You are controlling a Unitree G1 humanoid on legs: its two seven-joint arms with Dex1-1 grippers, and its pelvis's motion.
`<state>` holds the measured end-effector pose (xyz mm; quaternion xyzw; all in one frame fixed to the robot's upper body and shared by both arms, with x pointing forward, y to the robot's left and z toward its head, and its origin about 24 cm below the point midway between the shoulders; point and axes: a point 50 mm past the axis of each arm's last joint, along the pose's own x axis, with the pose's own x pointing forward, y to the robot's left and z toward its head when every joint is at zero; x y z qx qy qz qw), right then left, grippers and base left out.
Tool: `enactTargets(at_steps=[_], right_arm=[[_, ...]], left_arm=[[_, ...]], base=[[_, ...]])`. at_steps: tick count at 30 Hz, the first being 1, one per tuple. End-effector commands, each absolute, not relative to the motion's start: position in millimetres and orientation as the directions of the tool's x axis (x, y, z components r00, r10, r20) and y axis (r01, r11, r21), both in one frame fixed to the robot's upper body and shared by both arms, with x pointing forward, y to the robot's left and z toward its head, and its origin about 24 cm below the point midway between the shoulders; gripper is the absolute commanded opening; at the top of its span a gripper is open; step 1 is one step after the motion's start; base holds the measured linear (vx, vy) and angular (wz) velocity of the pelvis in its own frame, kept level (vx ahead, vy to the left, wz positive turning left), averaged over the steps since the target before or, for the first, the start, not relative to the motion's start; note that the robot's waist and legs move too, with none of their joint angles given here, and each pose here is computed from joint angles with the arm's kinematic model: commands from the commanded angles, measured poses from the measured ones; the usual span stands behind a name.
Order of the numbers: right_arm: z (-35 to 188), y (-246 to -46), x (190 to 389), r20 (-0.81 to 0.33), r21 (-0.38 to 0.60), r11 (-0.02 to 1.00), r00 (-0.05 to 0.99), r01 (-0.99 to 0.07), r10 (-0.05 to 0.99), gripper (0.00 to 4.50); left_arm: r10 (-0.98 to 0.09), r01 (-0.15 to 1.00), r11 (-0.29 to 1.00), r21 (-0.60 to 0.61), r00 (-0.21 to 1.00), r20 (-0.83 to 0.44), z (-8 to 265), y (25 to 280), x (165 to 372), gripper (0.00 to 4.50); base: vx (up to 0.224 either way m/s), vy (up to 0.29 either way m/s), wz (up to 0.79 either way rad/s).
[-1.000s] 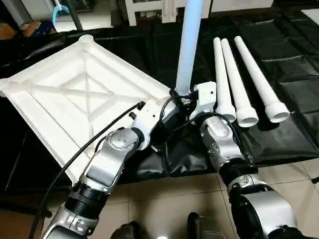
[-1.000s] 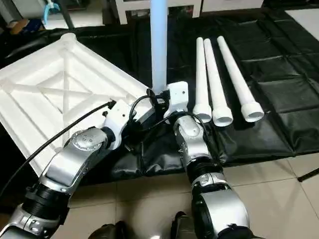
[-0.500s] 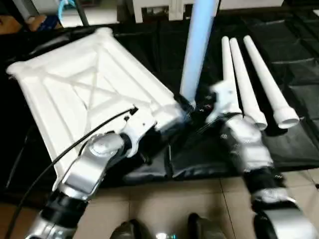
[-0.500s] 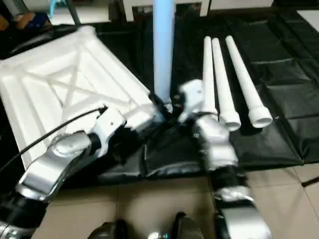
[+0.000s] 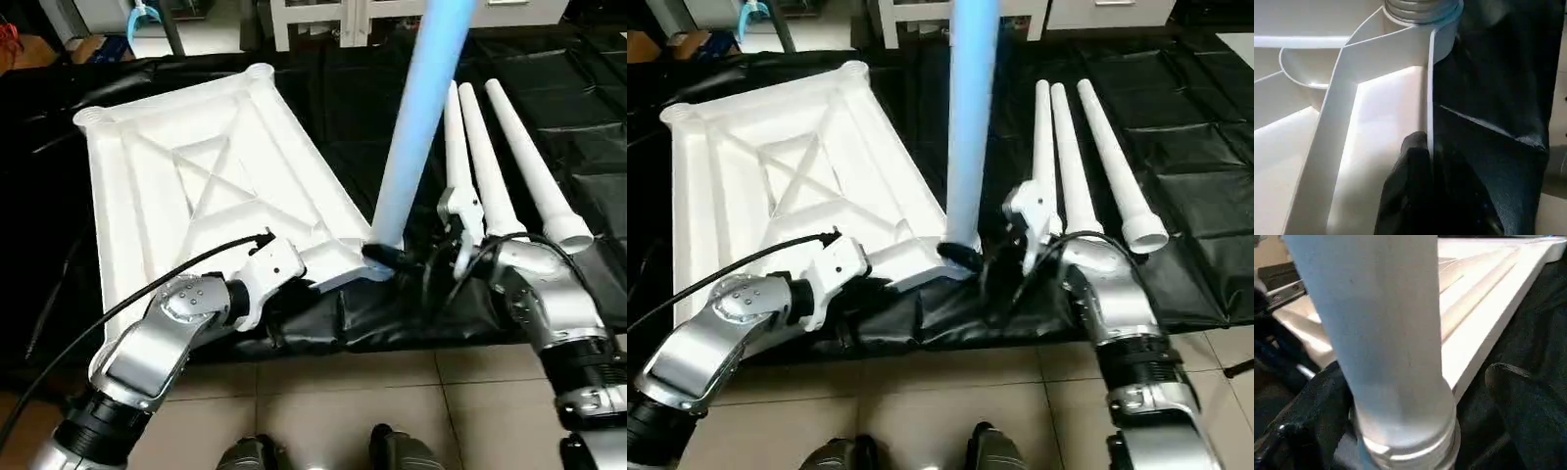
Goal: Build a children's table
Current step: Insert table leg to table base
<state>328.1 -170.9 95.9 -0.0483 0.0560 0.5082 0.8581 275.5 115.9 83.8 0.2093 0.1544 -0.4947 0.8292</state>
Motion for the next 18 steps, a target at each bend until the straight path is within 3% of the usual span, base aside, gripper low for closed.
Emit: enactTargets(at_steps=[1, 8, 18], right_arm=[[95.0, -169.6, 328.8, -0.172, -0.015, 0.456, 0.452, -0.890, 0.875, 4.47], [92.5, -168.7, 328.4, -0.172, 0.003, 0.445, 0.438, -0.895, 0.882, 4.47], [101.6, -166.7, 330.8, -0.096, -0.012, 0.450, 0.449, -0.893, 0.888, 3.56]], left_arm=[[-0.764, 0.913, 0.389, 0.123, 0.394, -0.511, 66.6, 113.7, 266.5, 0.00], [-0.769, 0.916, 0.382, 0.125, 0.390, -0.507, 67.3, 111.3, 266.9, 0.00], [-0.768, 0.918, 0.376, 0.126, 0.385, -0.512, 67.2, 112.3, 266.9, 0.00]], base=[[0.000, 0.000, 0.00], [0.000, 0.000, 0.00], [0.000, 0.000, 0.00]])
